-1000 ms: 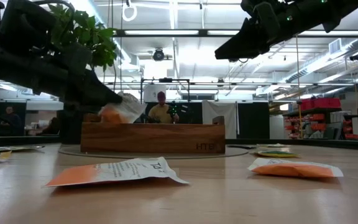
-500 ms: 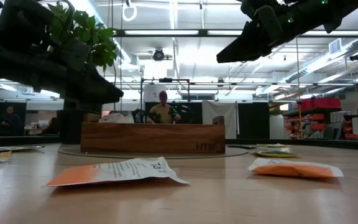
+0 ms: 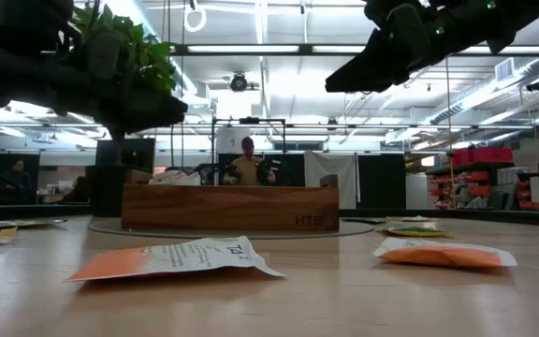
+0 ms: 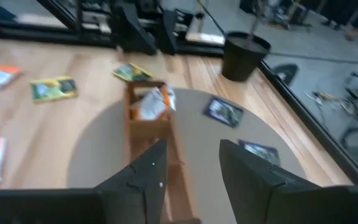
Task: Pick & Place Tea
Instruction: Put the bottom right orange tea bag into the left compartment of the wooden organizer
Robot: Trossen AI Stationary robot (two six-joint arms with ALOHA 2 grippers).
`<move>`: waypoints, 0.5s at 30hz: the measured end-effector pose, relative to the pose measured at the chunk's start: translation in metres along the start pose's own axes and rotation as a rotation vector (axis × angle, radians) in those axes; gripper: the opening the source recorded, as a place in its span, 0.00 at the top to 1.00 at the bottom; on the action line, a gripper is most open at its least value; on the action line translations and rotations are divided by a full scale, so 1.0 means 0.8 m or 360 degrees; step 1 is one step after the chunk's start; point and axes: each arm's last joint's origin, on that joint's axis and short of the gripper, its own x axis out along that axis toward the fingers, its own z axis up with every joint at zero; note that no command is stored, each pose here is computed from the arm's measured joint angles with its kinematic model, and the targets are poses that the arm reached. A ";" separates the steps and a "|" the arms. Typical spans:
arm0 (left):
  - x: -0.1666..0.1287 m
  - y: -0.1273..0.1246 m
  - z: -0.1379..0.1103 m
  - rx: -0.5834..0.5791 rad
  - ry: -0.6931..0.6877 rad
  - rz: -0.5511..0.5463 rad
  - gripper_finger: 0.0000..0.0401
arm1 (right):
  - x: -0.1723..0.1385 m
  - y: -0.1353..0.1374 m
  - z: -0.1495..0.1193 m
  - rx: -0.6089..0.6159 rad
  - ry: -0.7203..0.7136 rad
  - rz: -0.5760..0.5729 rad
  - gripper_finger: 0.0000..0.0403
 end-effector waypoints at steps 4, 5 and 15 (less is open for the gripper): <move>-0.003 -0.002 0.002 0.0057 0.0044 -0.0153 0.60 | -0.002 0.001 -0.011 0.0015 -0.0083 0.0030 0.62; -0.004 -0.002 0.004 0.0045 0.0043 -0.0162 0.60 | -0.002 0.002 -0.013 0.0015 -0.0085 0.0027 0.62; -0.022 -0.001 0.004 0.0076 0.0237 -0.0228 0.60 | -0.002 0.002 -0.020 0.0005 -0.0047 0.0011 0.62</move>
